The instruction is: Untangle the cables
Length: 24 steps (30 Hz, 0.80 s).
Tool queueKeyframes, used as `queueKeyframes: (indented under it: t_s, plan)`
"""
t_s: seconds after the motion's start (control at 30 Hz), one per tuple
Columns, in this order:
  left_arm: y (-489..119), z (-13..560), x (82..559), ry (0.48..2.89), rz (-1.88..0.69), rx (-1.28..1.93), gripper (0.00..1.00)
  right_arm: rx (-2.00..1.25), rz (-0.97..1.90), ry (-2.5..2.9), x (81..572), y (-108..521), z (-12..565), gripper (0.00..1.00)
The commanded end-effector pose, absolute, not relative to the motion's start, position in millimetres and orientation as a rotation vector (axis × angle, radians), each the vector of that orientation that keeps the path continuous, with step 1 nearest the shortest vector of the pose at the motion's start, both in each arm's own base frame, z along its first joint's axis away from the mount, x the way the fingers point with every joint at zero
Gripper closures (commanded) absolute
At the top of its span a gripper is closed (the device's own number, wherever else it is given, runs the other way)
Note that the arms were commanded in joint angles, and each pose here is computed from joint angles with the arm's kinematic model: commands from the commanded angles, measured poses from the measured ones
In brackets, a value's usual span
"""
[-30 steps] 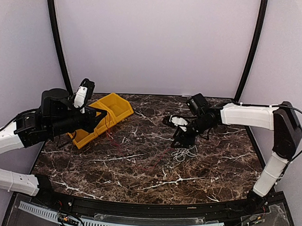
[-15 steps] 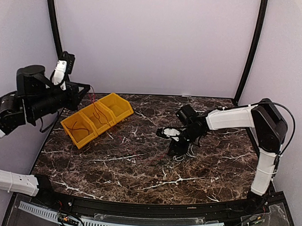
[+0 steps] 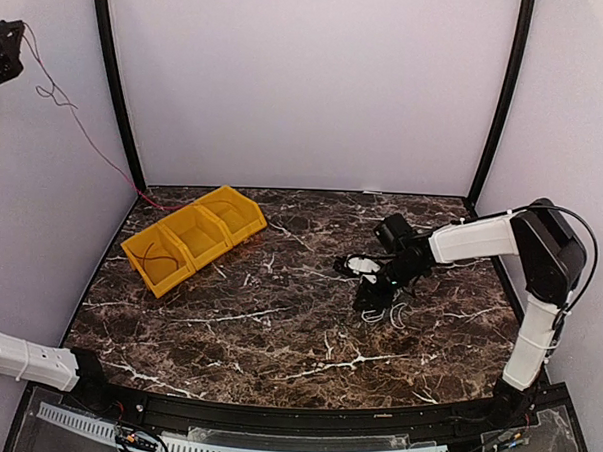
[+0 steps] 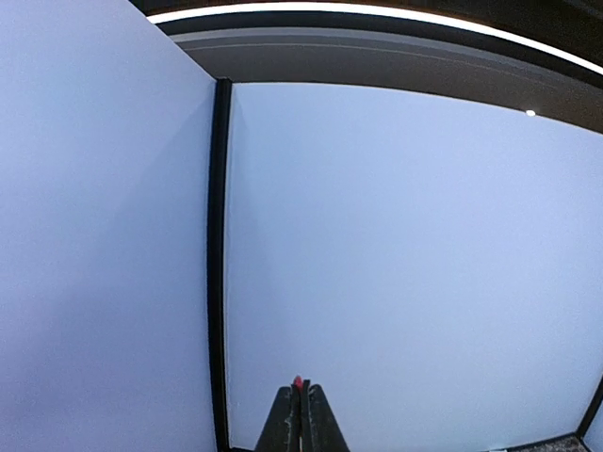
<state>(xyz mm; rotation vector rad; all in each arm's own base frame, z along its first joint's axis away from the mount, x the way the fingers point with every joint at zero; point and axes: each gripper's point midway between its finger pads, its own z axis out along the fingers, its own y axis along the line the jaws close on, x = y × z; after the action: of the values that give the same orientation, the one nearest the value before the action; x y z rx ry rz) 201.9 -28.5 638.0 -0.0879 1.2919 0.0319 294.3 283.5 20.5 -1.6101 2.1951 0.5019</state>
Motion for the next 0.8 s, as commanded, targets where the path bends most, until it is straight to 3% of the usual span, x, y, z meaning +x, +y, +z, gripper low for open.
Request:
queueKeyframes:
  t_s: [0.0, 0.33, 0.77]
  plan:
    - [27, 678, 168, 1.163, 0.101, -0.261, 1.00, -1.575, 0.425, 2.319, 289, 240, 2, 0.63]
    - [-81, 581, 232, 1.421, -0.047, 0.041, 1.00, -1.519, 0.532, 2.231, 290, 253, 47, 0.60]
    - [-113, 509, 239, 1.544, -0.207, 0.095, 1.00, -1.438, 0.602, 2.000, 288, 268, 161, 0.46]
